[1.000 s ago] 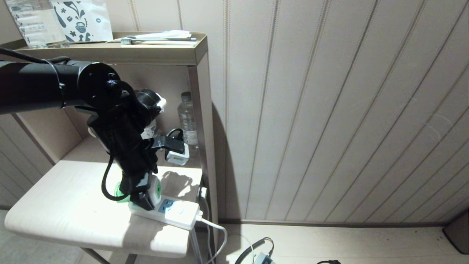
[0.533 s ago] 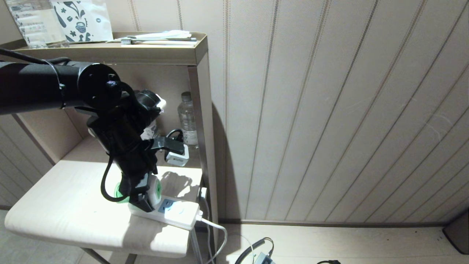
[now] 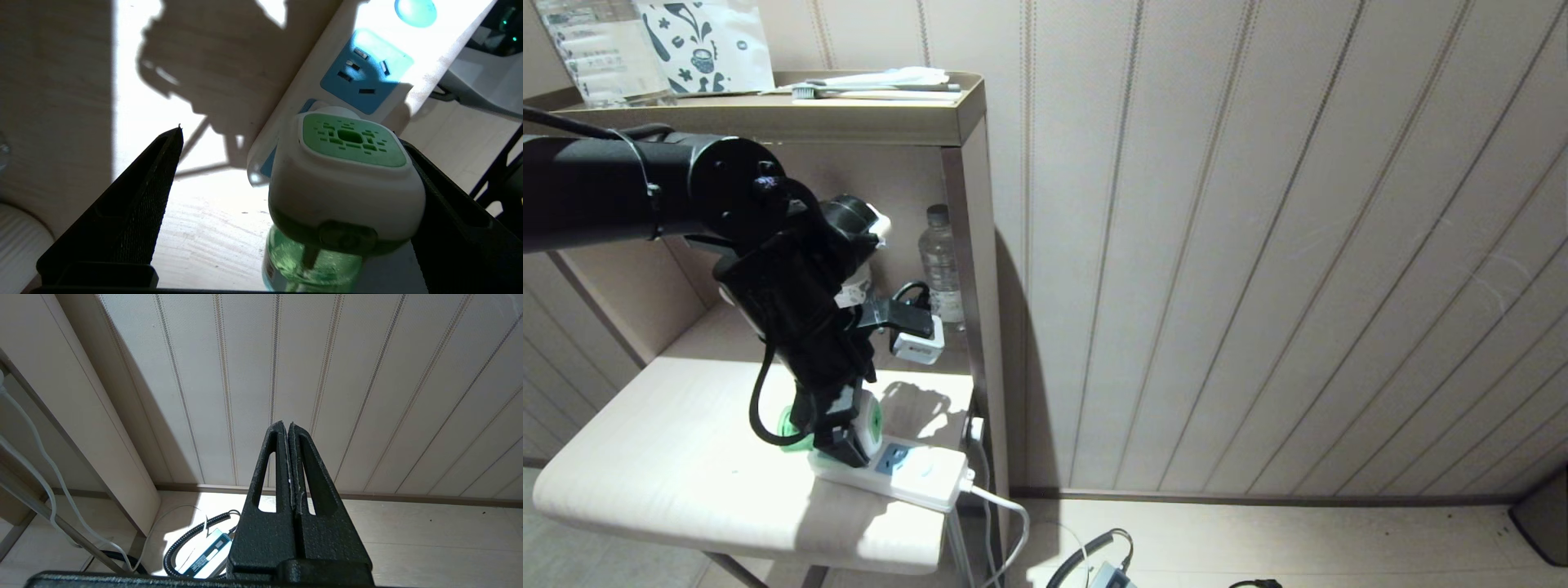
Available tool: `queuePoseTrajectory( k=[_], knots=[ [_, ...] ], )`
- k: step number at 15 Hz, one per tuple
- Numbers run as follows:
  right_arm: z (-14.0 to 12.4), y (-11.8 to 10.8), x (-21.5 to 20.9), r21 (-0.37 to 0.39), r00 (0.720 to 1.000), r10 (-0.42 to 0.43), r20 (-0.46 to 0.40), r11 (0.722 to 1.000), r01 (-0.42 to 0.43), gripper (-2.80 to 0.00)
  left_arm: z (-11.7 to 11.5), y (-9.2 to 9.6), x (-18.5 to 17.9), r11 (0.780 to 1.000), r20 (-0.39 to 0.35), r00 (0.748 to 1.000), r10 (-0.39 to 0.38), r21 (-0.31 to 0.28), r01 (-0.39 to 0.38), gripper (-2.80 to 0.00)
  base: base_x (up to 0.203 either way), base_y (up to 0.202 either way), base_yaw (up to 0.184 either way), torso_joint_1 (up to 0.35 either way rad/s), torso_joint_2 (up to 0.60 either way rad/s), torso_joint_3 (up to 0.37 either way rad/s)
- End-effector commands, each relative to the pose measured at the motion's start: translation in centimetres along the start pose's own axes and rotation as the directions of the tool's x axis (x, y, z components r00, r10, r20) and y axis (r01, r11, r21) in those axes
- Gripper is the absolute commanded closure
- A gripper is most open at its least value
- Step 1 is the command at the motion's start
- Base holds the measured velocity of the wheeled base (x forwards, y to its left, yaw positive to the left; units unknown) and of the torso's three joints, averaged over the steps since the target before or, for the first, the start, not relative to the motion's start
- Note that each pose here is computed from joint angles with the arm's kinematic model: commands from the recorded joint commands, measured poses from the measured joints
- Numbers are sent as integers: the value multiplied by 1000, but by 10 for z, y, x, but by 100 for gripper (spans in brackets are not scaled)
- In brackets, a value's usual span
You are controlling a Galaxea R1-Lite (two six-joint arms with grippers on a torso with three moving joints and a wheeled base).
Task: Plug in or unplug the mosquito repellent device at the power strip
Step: Insert the plug into the socket, then hold the socket with your right hand and unplug it with your left hand
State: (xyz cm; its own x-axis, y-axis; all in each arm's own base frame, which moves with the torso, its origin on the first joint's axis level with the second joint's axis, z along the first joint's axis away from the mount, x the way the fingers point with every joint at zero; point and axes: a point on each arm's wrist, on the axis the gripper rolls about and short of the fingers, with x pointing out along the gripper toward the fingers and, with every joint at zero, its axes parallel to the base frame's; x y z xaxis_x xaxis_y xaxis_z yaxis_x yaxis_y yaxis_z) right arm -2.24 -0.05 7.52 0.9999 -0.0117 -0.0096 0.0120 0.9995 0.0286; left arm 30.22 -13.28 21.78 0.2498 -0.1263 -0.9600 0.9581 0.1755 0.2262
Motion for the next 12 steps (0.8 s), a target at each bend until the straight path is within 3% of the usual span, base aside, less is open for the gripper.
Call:
queuePoseTrajectory(
  k=[1,8,12],
  knots=[
    [0,0,0,0,1000,-1,-1,1000,1,0,-5,-2,-17,999,41,998,44,-7,-44,-280,0,0,0,0,0,0],
    [0,0,0,0,1000,-1,-1,1000,1,0,-25,-7,-57,987,115,981,156,-54,-151,-280,0,0,0,0,0,0],
    [0,0,0,0,1000,-1,-1,1000,1,0,-45,-22,-99,967,210,945,250,-105,-233,-280,0,0,0,0,0,0]
  ],
)
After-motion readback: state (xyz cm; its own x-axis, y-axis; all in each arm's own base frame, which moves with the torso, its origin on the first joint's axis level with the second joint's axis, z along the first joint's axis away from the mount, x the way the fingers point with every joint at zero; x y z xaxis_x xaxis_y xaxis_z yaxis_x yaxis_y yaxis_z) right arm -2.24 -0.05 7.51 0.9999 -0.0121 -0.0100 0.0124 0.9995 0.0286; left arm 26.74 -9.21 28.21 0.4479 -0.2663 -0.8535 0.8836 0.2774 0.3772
